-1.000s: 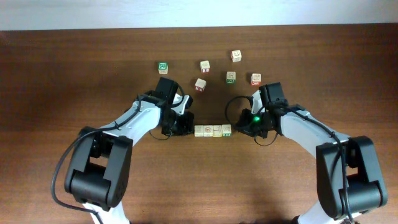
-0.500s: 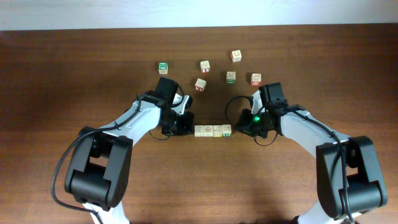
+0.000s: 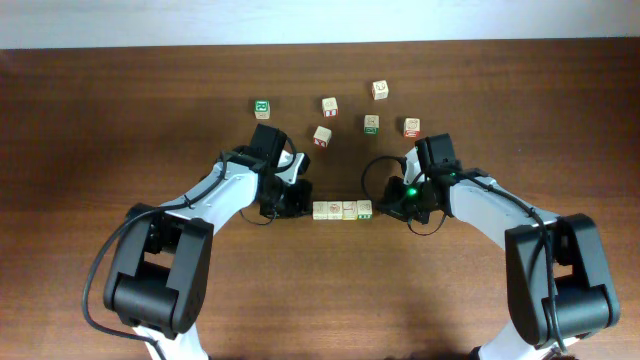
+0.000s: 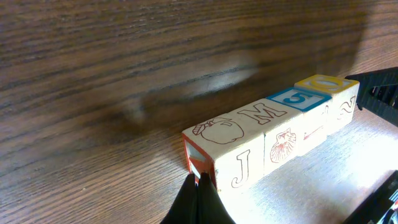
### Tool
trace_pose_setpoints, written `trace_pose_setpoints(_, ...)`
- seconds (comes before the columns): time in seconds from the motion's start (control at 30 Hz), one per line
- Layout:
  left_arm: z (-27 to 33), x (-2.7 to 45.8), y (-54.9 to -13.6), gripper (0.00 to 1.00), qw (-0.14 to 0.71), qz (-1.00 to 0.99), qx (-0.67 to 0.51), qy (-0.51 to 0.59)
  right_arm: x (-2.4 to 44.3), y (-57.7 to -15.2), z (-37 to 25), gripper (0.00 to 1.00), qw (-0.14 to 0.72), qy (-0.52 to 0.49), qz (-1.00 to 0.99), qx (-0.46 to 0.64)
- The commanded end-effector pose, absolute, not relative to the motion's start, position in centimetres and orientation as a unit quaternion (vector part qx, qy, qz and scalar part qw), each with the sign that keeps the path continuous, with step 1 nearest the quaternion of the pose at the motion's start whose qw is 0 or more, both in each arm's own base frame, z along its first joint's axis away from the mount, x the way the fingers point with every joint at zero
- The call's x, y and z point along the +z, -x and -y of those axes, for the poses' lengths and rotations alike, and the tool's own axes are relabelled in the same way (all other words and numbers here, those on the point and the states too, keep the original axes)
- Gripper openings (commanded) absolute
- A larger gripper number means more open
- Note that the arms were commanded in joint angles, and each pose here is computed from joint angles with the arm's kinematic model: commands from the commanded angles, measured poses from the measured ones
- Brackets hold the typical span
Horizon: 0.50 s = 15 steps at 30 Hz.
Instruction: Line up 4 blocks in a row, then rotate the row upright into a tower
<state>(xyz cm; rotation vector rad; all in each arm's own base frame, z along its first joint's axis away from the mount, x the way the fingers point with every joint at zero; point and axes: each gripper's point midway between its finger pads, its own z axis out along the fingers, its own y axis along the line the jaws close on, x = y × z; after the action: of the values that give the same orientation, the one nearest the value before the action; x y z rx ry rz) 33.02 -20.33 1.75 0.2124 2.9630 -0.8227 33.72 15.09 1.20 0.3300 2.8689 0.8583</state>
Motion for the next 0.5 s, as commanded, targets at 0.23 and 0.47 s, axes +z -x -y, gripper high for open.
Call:
trace_pose_setpoints(0.23,20.60,3.21,-33.68,0.00,0.051,-0.955,-0.280,-0.082,0.92,-32.91,-16.30,0.04,0.052,-0.092,-0.950,0.295)
trace_pose_setpoints(0.47,20.62,3.23,-33.73,0.00,0.052,-0.955,-0.280,-0.082,0.95,-32.84,-16.57,0.04,0.052,-0.088,-0.950,0.296)
